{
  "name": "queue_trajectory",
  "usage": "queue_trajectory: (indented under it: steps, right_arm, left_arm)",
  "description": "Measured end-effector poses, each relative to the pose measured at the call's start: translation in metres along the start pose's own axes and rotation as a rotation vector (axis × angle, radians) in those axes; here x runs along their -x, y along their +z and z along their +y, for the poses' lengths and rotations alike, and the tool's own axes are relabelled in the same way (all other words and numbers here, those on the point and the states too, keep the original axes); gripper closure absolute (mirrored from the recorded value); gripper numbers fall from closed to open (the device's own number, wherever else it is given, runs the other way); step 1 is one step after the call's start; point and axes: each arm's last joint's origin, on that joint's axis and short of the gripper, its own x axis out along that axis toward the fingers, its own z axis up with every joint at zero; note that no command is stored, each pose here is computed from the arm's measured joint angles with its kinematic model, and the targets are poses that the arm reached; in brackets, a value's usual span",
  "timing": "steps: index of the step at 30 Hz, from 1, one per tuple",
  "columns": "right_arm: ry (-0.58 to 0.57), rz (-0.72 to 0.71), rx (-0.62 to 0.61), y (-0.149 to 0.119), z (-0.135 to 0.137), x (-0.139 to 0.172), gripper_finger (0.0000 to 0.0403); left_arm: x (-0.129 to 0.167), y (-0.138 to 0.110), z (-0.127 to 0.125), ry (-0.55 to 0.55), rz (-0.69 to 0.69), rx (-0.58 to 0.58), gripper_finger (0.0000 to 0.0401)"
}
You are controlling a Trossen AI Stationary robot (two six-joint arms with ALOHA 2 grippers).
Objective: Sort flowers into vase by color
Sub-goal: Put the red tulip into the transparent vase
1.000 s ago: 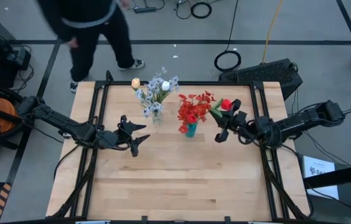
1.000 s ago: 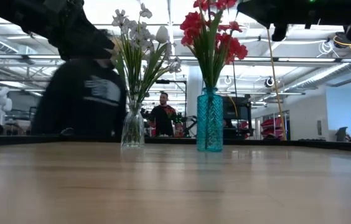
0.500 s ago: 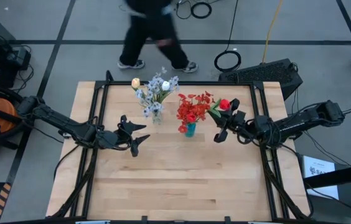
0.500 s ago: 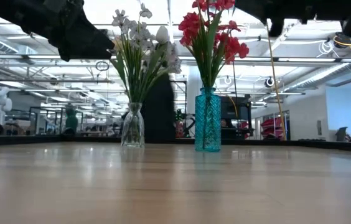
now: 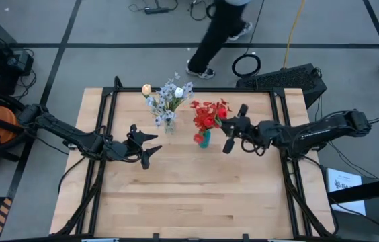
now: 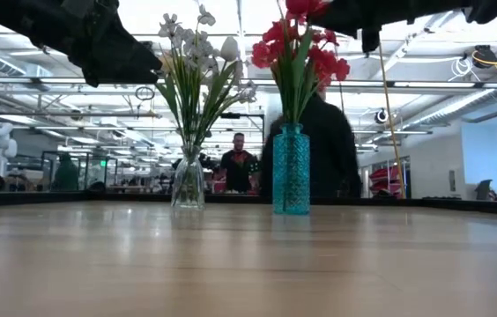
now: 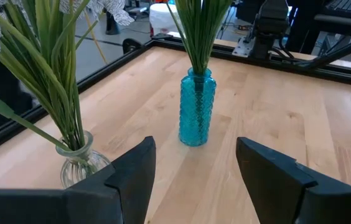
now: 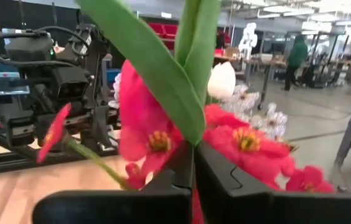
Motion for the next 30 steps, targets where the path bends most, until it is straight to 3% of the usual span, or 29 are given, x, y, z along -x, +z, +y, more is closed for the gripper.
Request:
queue_trajectory:
  steps: [30]
  right_arm:
    - [-0.011,0.224,-0.001,-0.063,0.019,-0.031,0.0403]
  left_arm:
    - [0.000,0.000,0.000,0.000,-0.001,0.002,0.0173]
